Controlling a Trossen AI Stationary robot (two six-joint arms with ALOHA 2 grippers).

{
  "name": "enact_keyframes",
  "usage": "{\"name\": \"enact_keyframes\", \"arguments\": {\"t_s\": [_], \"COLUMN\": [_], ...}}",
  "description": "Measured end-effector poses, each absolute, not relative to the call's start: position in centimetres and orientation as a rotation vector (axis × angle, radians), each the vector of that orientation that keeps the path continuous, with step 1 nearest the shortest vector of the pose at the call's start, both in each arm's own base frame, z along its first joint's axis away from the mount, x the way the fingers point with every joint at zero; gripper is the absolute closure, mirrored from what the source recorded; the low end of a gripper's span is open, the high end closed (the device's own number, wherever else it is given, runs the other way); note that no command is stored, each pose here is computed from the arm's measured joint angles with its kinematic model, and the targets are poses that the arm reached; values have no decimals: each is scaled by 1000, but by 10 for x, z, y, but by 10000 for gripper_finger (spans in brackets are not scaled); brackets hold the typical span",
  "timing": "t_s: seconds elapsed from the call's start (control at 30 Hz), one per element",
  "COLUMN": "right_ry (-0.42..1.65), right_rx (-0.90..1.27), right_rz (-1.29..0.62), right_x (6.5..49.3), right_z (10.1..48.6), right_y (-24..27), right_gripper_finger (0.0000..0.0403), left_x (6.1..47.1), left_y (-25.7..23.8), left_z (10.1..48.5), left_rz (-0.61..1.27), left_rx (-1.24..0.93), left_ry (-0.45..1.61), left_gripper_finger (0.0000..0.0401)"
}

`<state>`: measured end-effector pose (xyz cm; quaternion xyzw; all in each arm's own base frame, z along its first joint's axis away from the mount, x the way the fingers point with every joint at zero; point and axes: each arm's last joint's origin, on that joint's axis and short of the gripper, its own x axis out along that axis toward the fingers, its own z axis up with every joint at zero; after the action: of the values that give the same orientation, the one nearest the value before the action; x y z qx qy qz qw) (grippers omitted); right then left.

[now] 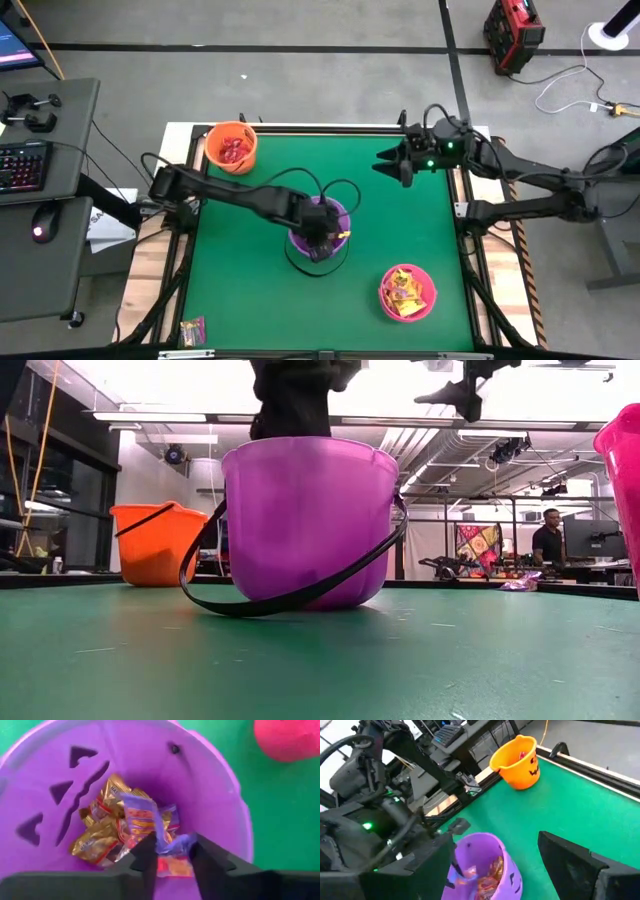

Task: Sort candy by brand, put in halloween buckets
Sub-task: Put the violet candy into the violet bucket

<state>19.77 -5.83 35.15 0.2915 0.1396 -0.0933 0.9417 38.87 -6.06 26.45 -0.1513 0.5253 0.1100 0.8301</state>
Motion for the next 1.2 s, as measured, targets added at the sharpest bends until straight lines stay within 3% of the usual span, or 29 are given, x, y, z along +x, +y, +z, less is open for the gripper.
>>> {"name": "enact_keyframes", "arguments": {"t_s": [0.23, 0.4, 0.67, 0.93, 1.2], "right_ry": [250, 211, 357, 630, 810], "right_rx": [651, 738, 860, 926, 1056], "right_rz": [-330, -544, -1027, -1194, -1261], "right_x": [203, 201, 178, 153, 124], "right_z": [351, 346, 314, 260, 213], "right_y": [-36, -33, -96, -198, -245], "right_gripper_finger": [116, 116, 116, 116, 116], "left_x": [377, 346, 304, 296, 289], "left_y": [-63, -74, -45, 18, 67], "left_z": [278, 314, 370, 381, 380], "left_rz": [209, 258, 431, 581, 672], "left_rx": [-256, -181, -146, -161, -271], "left_ry": [1126, 1054, 839, 821, 829], "left_gripper_finger": [206, 170, 168, 169, 169]}}
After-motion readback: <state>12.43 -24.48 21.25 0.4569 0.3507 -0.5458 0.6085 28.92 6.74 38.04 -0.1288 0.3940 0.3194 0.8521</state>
